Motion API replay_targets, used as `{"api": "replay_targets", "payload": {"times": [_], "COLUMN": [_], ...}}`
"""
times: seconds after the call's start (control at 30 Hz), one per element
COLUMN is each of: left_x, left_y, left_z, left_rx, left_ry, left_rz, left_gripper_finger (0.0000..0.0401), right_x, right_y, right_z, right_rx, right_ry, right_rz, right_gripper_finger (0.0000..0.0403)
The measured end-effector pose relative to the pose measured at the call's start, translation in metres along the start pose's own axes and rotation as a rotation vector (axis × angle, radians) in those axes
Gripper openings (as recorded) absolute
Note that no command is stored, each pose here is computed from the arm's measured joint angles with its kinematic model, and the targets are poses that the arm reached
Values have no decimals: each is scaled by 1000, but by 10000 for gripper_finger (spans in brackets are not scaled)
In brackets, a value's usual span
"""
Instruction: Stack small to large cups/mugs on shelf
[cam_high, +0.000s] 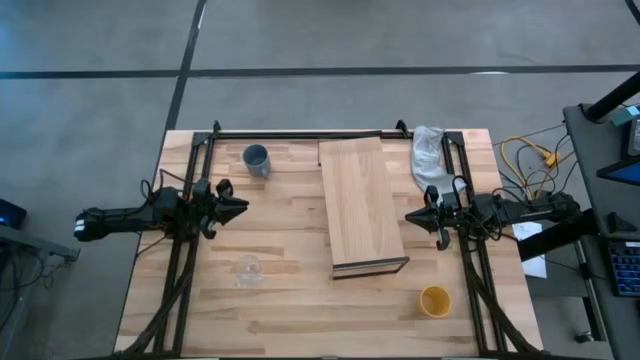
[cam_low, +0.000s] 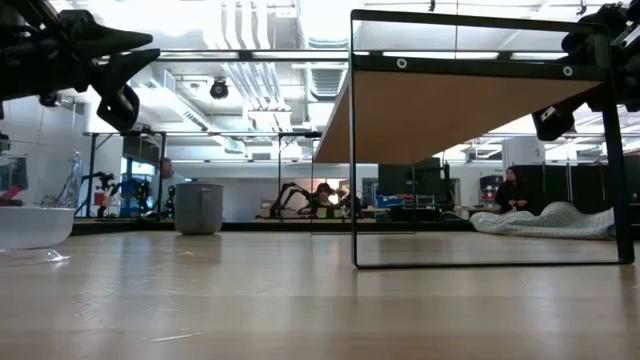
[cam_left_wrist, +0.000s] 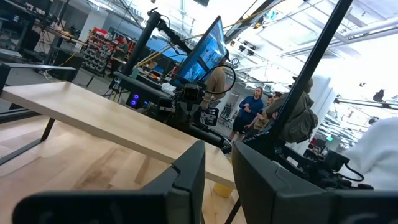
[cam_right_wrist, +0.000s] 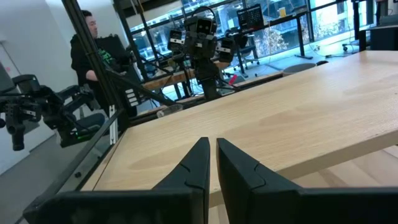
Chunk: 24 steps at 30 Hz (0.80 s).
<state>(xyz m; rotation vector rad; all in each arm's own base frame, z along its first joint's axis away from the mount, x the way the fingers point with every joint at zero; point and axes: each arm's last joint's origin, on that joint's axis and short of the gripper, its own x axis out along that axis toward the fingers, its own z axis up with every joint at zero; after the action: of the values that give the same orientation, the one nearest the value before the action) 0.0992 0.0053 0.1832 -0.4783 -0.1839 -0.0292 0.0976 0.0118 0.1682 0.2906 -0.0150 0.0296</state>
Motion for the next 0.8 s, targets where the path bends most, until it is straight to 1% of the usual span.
{"api": "replay_targets", "payload": {"times": [0.23,0.33,0.5,0.63,0.67,0.7,0.8], "left_x": [0,0,0,0,0,0,0], "left_y": [0,0,0,0,0,0,-1], "left_z": [0,0,0,0,1,1,3], "left_rx": [0,0,9,62,72,83,83], "left_ry": [0,0,-1,-3,-6,-8,-33], "left_rz": [0,0,0,1,-1,-1,-13], "left_gripper_finger": [66,66,66,66,66,66,66], "right_x": [0,0,-1,-3,-4,-4,-5], "right_y": [0,1,3,6,7,7,8], "right_z": [0,3,11,23,25,27,30], "right_rx": [0,20,164,408,453,473,483], "right_ry": [-2,-33,-110,-219,-240,-259,-287], "right_rz": [1,10,41,113,130,143,151], "right_gripper_finger": [22,22,22,22,22,22,22]}}
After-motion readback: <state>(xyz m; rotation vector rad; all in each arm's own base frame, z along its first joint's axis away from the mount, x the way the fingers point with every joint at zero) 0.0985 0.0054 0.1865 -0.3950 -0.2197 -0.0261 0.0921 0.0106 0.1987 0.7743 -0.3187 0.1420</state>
